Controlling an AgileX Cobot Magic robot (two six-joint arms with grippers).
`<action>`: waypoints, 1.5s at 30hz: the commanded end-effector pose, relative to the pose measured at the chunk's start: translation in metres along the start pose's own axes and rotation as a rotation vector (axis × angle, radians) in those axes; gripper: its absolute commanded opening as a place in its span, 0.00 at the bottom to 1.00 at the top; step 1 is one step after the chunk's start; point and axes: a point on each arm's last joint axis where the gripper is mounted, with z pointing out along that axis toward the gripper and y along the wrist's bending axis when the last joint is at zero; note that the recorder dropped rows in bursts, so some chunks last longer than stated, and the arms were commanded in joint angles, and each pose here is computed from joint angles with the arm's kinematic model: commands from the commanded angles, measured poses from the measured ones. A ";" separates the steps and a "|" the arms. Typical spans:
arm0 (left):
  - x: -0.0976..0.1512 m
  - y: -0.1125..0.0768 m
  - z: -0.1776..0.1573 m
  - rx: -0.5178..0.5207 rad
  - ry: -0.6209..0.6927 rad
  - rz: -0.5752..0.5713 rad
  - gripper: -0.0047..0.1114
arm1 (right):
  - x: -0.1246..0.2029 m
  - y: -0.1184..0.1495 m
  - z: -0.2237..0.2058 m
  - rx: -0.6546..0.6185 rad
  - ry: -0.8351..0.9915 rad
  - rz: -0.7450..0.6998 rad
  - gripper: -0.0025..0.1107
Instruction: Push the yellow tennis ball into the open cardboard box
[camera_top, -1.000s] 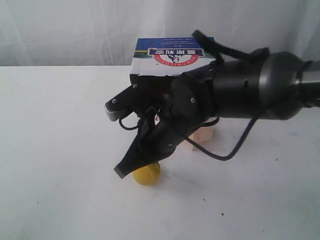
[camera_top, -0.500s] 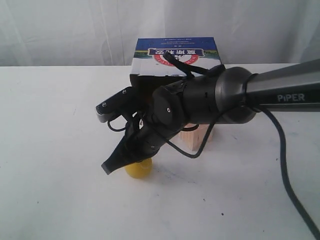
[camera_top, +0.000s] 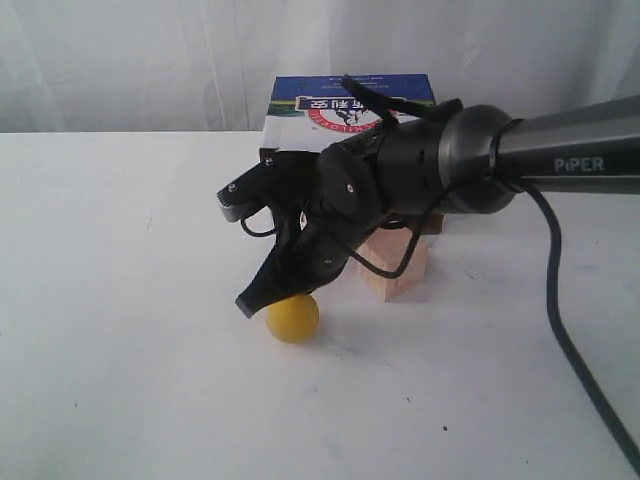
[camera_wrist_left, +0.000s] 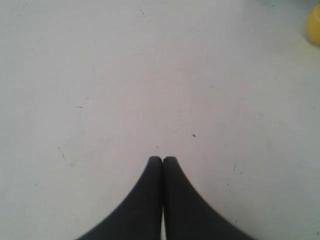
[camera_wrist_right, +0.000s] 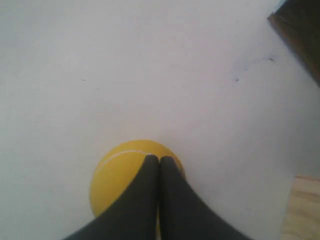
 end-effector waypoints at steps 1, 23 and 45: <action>0.003 0.000 0.000 0.004 0.016 0.006 0.04 | -0.016 -0.011 -0.016 0.034 -0.028 -0.017 0.02; 0.003 0.000 0.000 0.004 0.016 0.006 0.04 | 0.014 -0.011 0.043 0.036 0.040 0.011 0.02; 0.003 0.000 0.000 0.004 0.016 0.006 0.04 | -0.029 -0.045 -0.092 0.260 -0.170 0.112 0.02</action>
